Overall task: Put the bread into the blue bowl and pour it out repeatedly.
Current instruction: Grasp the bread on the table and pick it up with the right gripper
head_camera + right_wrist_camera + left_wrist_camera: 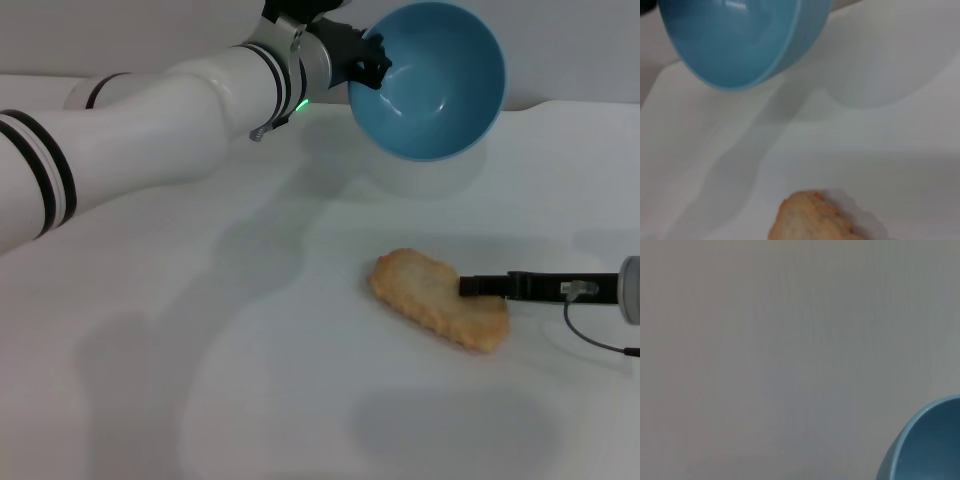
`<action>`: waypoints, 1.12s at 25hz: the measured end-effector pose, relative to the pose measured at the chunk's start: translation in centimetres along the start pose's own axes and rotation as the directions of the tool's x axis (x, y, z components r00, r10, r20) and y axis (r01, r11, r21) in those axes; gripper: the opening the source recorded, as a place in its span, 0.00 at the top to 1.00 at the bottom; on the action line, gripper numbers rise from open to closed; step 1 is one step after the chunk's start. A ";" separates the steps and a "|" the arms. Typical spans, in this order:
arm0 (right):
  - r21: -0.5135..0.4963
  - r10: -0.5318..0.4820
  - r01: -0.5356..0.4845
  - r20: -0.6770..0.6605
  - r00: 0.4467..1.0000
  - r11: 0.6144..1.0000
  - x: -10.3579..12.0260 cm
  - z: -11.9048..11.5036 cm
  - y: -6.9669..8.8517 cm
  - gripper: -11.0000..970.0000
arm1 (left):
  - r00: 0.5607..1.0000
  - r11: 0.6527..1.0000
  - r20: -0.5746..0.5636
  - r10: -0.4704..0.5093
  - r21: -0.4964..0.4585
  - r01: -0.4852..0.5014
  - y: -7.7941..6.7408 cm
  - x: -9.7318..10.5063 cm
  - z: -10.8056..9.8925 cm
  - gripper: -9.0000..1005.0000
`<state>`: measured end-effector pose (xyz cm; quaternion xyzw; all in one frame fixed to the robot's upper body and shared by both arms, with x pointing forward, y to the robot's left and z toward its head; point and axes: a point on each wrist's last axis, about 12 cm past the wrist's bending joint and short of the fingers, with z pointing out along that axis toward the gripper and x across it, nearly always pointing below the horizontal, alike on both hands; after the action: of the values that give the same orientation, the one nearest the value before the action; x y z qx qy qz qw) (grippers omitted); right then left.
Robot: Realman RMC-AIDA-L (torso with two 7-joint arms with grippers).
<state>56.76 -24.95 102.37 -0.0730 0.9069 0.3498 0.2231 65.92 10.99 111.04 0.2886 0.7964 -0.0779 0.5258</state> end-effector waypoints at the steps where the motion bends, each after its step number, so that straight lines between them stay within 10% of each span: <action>1: 0.004 -0.003 0.003 -0.007 1.000 1.000 0.0 0.2 0.1 0.58 | 1.000 1.000 0.000 0.000 0.000 0.000 0.0 0.0 0.0 0.99; 20: -0.053 -0.111 0.111 0.001 0.994 0.992 -0.8 0.5 1.3 0.64 | 1.000 1.000 -0.004 -0.005 -0.004 0.005 0.1 0.3 -0.1 0.99; 28: -0.202 -0.194 0.216 0.126 0.973 0.955 -3.4 -4.2 2.7 0.73 | 0.996 1.000 -0.083 -0.024 0.011 0.025 0.7 1.6 -0.2 0.99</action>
<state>57.47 -25.80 108.30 -0.1718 0.8386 0.4237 0.2963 65.67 12.22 109.86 0.2848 0.8206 -0.0769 0.4894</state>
